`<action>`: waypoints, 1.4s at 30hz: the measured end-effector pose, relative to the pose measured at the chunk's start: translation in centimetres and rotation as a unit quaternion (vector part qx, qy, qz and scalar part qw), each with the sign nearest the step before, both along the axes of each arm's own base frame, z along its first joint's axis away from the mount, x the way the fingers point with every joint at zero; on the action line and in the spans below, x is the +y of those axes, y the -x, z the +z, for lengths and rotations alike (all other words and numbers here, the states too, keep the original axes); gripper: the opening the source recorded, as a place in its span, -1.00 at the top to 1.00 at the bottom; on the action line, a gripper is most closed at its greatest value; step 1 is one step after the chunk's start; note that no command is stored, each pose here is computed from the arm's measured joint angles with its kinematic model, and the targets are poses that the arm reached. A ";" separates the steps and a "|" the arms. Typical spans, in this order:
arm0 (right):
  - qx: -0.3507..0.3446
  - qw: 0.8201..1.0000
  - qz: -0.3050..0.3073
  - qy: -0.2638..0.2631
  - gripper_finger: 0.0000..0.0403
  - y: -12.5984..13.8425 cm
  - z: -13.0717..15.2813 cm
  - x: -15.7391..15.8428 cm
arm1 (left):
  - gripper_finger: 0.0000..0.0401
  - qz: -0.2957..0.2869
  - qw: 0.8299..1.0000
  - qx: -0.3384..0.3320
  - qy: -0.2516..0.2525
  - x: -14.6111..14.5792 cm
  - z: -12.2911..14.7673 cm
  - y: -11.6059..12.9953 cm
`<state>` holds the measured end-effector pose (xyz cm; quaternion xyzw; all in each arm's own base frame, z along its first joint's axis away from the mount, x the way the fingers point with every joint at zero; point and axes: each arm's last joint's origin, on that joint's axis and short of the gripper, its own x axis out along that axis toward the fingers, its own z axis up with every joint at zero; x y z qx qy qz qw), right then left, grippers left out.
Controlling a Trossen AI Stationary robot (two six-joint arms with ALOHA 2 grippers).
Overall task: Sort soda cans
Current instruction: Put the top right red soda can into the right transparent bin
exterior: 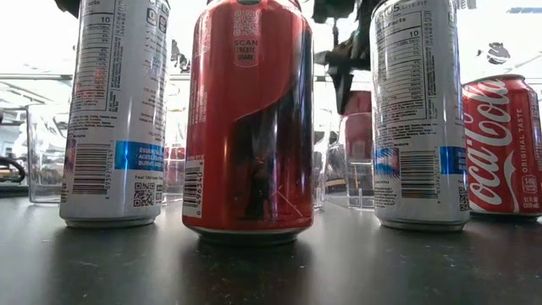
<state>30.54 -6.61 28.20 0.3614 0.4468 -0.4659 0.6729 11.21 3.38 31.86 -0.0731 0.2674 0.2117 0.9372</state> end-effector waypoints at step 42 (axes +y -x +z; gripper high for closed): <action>-0.033 0.999 0.030 -0.007 -0.77 -0.3 0.2 -1.9 | 0.74 0.000 1.000 -0.007 -0.001 0.0 0.1 -0.1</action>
